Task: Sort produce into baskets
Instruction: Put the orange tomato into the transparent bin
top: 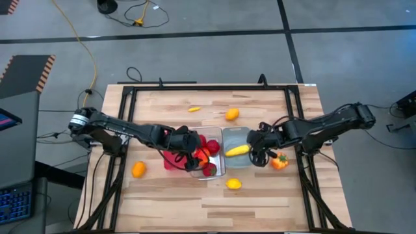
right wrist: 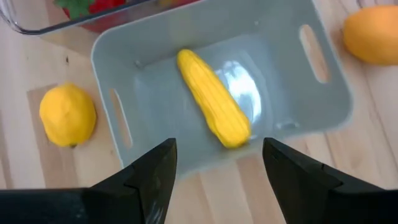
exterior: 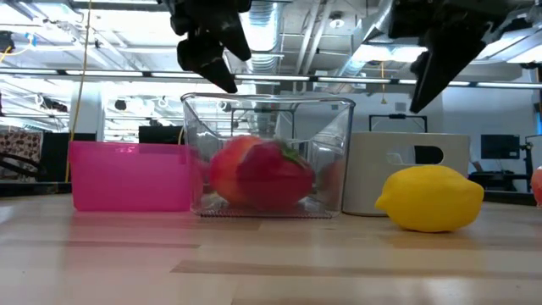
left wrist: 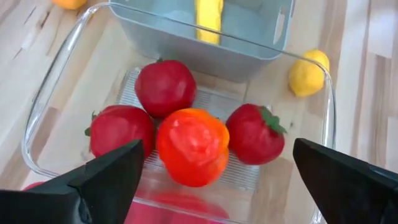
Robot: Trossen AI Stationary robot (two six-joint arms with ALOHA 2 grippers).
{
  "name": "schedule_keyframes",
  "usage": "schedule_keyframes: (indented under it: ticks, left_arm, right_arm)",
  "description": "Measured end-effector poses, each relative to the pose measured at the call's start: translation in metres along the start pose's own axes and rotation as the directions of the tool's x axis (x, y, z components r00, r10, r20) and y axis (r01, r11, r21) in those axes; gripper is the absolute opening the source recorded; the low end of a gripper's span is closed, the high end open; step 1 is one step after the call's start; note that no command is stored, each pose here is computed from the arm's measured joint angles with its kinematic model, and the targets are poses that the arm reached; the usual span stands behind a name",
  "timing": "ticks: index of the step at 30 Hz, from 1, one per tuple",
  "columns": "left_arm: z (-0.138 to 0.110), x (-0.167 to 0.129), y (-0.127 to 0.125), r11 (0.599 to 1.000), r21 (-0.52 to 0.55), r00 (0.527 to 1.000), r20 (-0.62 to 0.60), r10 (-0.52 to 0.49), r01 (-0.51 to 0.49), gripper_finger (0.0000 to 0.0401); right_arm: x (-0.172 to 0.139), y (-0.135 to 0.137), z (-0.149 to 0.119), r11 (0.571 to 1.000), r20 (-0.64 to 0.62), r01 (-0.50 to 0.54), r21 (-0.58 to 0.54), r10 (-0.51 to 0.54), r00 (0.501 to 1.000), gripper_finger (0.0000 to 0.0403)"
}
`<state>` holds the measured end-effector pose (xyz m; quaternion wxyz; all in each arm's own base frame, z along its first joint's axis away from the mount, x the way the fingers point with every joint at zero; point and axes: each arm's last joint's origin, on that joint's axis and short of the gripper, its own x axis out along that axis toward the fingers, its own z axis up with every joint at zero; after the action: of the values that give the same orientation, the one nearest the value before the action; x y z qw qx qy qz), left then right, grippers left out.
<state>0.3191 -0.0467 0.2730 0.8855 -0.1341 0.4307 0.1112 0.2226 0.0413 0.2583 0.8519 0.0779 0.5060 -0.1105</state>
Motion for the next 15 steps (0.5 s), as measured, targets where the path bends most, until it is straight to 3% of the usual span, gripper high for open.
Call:
schedule_keyframes:
  ticks: [8,15]
  left_arm:
    - [0.006,0.002,0.013,0.999,-0.035,1.000,0.007,0.028,-0.028,0.0394]
    - [0.009,0.003,0.019,0.999,-0.024,0.999,0.011,0.044,-0.043,0.0394]
  right_arm:
    - [-0.029,-0.013,-0.014,0.999,0.008,-0.005,0.046,0.004,1.000,0.0266]
    - [-0.036,-0.017,-0.019,0.993,0.008,-0.006,0.114,0.005,1.000,0.0266]
